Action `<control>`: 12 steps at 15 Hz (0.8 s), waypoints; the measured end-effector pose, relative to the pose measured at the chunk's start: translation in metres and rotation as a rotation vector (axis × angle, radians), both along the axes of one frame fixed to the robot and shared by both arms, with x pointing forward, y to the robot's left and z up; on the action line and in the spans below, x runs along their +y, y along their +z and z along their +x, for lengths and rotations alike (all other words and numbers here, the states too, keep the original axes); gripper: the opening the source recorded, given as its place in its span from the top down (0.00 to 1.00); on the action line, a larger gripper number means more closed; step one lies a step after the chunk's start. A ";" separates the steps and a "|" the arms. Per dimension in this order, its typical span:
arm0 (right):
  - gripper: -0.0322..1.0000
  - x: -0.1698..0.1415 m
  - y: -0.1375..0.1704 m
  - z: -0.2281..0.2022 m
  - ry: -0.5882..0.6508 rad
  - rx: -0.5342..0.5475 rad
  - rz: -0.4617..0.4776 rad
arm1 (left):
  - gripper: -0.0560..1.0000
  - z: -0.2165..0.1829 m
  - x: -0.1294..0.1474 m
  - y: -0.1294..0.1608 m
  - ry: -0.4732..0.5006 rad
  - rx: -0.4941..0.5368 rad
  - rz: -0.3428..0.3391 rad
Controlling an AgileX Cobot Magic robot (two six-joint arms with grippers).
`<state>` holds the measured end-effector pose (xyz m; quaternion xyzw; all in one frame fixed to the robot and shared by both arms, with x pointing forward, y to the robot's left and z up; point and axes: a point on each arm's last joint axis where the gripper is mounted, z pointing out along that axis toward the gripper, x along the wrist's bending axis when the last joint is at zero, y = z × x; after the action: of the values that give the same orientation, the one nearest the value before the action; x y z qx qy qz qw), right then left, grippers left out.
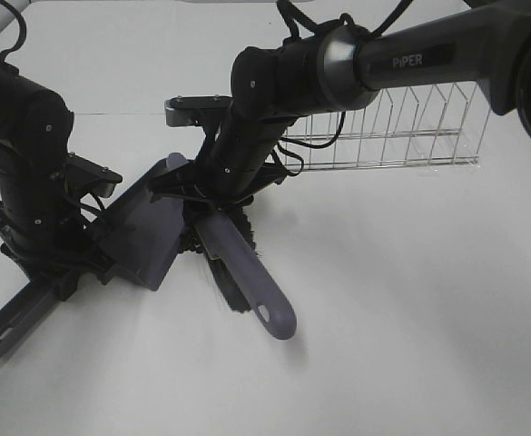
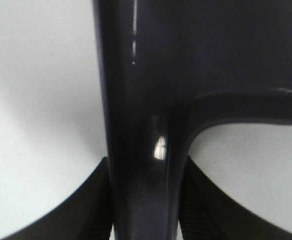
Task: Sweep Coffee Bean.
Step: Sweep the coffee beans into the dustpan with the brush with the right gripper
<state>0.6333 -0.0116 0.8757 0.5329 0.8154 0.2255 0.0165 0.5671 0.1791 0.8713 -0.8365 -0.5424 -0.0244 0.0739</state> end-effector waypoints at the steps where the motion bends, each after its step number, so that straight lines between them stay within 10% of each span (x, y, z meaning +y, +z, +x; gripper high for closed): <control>1: 0.62 0.003 -0.001 0.002 -0.001 -0.019 0.034 | 0.63 0.000 0.000 0.000 0.001 0.000 -0.001; 12: 0.62 0.019 0.020 0.011 0.176 -0.120 0.126 | 0.63 -0.001 -0.001 0.000 0.009 0.017 -0.020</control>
<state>0.6441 0.0078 0.8954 0.4450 0.8407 0.3082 0.0119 0.5658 0.1779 0.8713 -0.8350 -0.5456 -0.0117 0.0703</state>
